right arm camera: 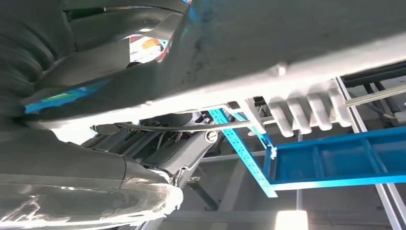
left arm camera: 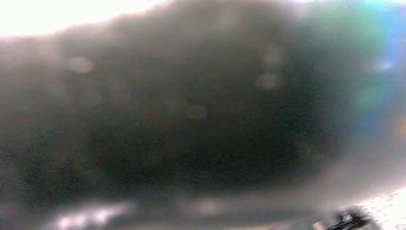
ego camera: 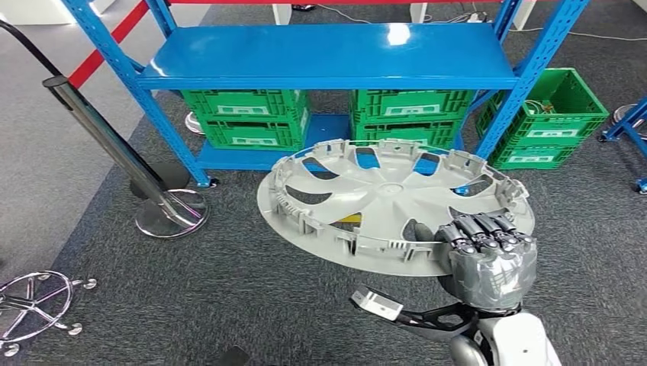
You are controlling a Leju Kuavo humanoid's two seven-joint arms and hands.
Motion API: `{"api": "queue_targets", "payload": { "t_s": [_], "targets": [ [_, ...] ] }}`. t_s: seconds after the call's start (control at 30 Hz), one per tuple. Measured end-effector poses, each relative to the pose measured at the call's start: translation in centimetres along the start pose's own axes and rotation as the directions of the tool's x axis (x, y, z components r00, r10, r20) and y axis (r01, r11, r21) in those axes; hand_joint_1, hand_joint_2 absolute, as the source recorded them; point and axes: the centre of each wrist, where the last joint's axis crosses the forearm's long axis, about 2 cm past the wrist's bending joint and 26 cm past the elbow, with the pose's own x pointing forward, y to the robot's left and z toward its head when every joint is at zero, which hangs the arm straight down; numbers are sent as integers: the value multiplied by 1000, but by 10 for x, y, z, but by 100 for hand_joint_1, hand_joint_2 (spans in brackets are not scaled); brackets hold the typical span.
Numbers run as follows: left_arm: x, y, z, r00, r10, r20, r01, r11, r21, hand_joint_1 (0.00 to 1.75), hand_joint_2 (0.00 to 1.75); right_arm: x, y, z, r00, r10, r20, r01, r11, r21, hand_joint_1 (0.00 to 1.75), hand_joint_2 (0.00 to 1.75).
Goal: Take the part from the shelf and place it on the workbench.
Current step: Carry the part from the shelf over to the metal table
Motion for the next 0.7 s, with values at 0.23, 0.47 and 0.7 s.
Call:
{"api": "queue_targets", "payload": {
  "t_s": [0.23,0.47,0.7],
  "targets": [
    [3,3,-1,1000,-1,6,1,1000,6,0,0,1,1,-2,1000,-4,-1,4,1000,-6,175,175],
    [2,1,-1,1000,1,4,-1,1000,3,0,0,1,1,-1,1000,-4,4,4,1000,-2,175,175],
    [2,0,0,1000,4,6,-4,1000,5,0,0,1,2,-2,1000,-6,2,6,1000,-4,175,175]
  ]
}}
